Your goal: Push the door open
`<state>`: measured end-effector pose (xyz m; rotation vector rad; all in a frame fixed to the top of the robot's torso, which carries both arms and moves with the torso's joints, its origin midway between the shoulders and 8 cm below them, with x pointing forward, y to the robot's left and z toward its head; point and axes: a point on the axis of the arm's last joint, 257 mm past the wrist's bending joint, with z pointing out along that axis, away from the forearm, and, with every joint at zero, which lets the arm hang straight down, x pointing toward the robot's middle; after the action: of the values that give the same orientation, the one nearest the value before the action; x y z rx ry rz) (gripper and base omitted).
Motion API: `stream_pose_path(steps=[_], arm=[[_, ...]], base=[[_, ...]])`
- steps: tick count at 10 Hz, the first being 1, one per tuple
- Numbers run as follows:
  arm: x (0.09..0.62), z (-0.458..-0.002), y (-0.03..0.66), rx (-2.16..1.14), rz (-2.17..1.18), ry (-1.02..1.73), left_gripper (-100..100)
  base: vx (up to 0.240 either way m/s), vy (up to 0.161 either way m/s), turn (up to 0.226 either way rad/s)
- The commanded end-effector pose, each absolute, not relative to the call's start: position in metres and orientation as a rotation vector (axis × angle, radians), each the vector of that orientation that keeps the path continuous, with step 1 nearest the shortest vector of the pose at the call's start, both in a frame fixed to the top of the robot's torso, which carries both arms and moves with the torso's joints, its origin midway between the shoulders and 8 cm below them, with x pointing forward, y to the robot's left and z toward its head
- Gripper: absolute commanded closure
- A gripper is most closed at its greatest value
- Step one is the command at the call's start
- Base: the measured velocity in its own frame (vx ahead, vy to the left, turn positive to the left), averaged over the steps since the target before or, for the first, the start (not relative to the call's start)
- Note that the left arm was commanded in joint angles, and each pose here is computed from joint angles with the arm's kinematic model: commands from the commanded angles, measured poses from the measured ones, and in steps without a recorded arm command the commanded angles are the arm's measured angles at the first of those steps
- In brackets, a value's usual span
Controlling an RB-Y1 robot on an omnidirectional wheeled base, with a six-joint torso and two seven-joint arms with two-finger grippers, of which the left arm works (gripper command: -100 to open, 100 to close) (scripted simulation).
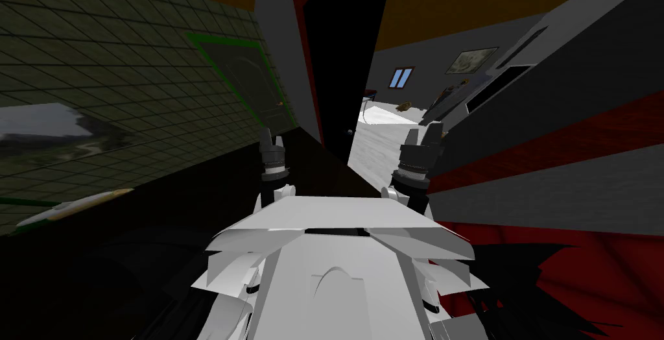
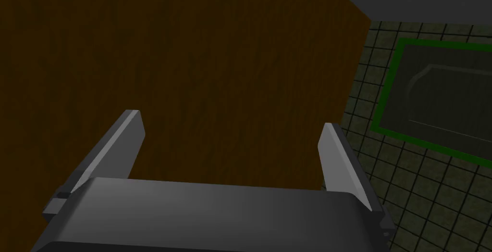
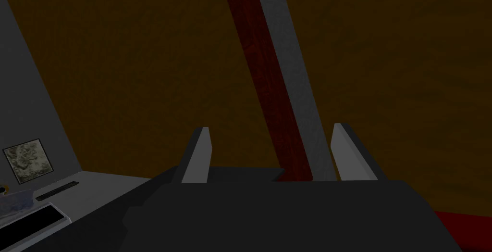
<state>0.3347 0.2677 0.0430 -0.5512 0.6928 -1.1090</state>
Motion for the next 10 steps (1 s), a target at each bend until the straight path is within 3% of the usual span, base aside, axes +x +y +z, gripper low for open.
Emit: stream_pose_path(steps=[1, 10], arm=[[0.343, 0.031, 0.264, -0.563, -1.126, 0.713, -100], [0.380, -0.036, 0.242, -0.633, -1.207, 0.820, -100]], base=[[0.093, 0.017, -0.080], [0.116, 0.014, -0.078]])
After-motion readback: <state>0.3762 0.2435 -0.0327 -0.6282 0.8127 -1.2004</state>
